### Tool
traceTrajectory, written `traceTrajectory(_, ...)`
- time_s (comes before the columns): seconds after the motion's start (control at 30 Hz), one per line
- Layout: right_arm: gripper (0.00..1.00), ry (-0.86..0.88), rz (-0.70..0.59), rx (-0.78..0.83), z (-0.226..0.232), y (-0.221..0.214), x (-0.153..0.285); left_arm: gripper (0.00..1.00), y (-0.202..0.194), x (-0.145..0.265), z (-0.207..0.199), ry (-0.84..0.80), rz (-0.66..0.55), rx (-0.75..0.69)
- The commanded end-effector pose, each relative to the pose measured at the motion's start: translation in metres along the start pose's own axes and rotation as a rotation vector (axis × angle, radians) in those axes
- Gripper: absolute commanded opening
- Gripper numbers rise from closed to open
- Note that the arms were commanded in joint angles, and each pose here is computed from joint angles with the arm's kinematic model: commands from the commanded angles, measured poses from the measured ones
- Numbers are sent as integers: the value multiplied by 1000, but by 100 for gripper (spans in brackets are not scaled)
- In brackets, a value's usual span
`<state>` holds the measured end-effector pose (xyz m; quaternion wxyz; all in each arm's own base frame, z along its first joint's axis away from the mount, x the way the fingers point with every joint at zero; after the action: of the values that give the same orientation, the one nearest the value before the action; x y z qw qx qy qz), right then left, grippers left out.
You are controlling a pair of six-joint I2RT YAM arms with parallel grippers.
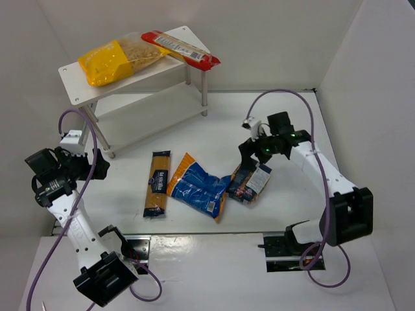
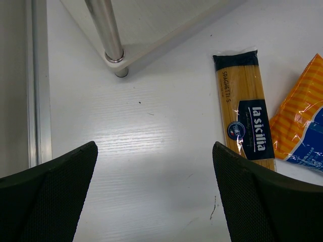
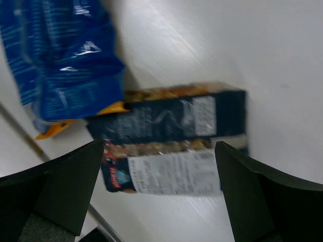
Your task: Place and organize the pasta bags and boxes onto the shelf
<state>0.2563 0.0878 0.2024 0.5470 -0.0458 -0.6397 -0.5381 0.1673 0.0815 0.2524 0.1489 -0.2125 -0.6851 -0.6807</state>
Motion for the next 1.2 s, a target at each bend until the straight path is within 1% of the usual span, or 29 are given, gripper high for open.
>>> traceTrajectory(0.0, 100, 270, 65, 107, 29, 10, -24, 100, 14, 9, -5, -7, -63, -52)
traceTrajectory(0.1, 100, 351, 160, 143, 41, 5, -52, 100, 15, 10, -6, -4, -69, -58)
traceTrajectory(0.2, 100, 414, 182, 206, 58, 8, -66, 100, 15, 10, -6, -4, -69, -58)
traceTrajectory(0.3, 100, 480, 161, 278, 75, 15, -74, 100, 15, 10, -6, -4, -69, -58)
traceTrajectory(0.4, 100, 541, 144, 303, 81, 19, -79, 100, 15, 10, -6, -4, -69, -58)
traceTrajectory(0.47, 100, 585, 170, 295, 86, 15, -84, 100, 15, 10, -6, -4, -69, -58)
traceTrajectory(0.6, 100, 678, 178, 281, 93, 12, -91, 100, 15, 10, -6, -4, -69, -58)
traceTrajectory(0.73, 100, 690, 185, 270, 92, 6, -100, 100, 15, 10, -8, -12, -69, -62)
traceTrajectory(0.83, 100, 626, 185, 258, 86, 4, -111, 100, 15, 10, -8, -12, -69, -62)
traceTrajectory(0.93, 100, 599, 176, 257, 83, 8, -115, 100, 15, 10, -8, -12, -69, -62)
traceTrajectory(1.07, 100, 616, 220, 265, 90, 3, -129, 100, 15, 10, -8, -12, -69, -62)
traceTrajectory(1.17, 100, 629, 249, 266, 91, -8, -142, 100, 15, 10, -8, -12, -69, -62)
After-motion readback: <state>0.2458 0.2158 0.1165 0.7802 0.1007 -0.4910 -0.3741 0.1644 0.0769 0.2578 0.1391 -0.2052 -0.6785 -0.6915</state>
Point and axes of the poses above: each gripper's point midway between its finger pads, its own x axis back along the fingers, its own z axis along the line the jaws close on, y = z × x, the point moved 8 cm from there along x, back along the fingers, and after that the axes turned 2 degrees about -x, right-handed, at the moved point
